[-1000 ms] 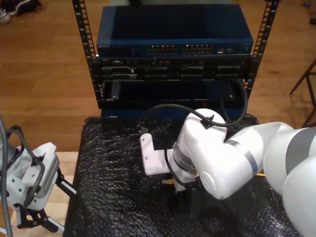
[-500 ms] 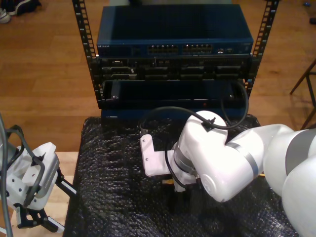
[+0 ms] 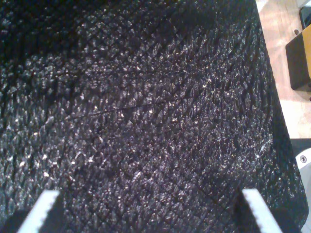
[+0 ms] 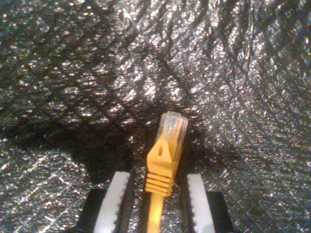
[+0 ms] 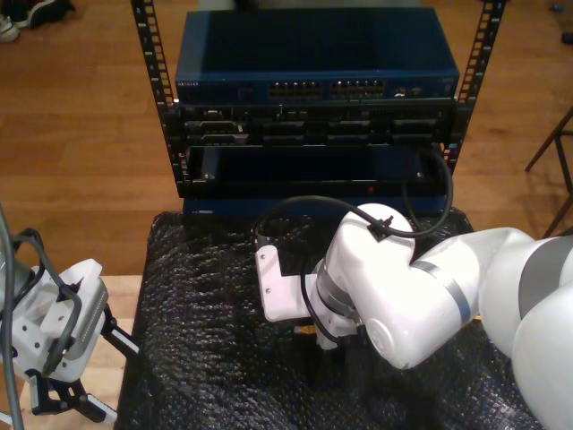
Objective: Grab the cable and plug it in
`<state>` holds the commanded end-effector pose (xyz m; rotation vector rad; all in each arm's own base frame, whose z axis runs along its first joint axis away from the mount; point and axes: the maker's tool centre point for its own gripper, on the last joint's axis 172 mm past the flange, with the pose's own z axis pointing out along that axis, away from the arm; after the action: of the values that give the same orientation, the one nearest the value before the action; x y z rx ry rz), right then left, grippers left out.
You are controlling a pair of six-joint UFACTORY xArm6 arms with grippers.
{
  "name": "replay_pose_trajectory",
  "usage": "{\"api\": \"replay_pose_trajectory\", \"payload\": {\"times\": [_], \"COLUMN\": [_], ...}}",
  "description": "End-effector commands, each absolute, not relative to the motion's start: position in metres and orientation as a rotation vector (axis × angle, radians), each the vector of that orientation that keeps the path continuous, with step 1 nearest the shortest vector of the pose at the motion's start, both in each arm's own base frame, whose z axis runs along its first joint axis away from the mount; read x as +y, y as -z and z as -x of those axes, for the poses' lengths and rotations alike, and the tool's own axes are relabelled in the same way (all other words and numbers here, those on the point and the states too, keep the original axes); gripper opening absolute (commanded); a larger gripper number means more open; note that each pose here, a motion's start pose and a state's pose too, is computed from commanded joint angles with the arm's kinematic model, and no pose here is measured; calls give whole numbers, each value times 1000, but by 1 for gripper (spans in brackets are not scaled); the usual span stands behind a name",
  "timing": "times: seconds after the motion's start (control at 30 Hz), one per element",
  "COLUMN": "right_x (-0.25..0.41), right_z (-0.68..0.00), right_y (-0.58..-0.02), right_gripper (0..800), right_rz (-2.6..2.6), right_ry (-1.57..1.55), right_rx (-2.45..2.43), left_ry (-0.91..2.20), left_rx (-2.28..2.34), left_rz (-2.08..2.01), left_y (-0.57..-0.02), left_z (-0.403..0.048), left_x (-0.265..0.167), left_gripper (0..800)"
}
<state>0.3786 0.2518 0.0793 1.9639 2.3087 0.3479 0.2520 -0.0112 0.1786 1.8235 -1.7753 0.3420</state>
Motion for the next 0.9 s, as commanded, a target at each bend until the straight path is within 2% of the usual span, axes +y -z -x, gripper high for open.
{"api": "replay_pose_trajectory", "payload": {"times": [0.27,0.33,0.9], "right_x": [252,252,251], "right_z": [-378,-378,-377], "right_y": [-79,-79,-78], "right_gripper": [224,193,129], "right_rz": [-1966,-1970,-1953], "right_ry": [-346,-346,-357], "right_rx": [2308,2305,2292], "left_ry": [-343,-343,-342], "left_rx": [-1777,-1777,-1776], "left_rz": [-1822,-1822,-1822], "left_y": [-179,-179,-178], "left_z": [-252,-252,-252], "left_x": [-11,-11,-11], "left_gripper": [800,800,800]}}
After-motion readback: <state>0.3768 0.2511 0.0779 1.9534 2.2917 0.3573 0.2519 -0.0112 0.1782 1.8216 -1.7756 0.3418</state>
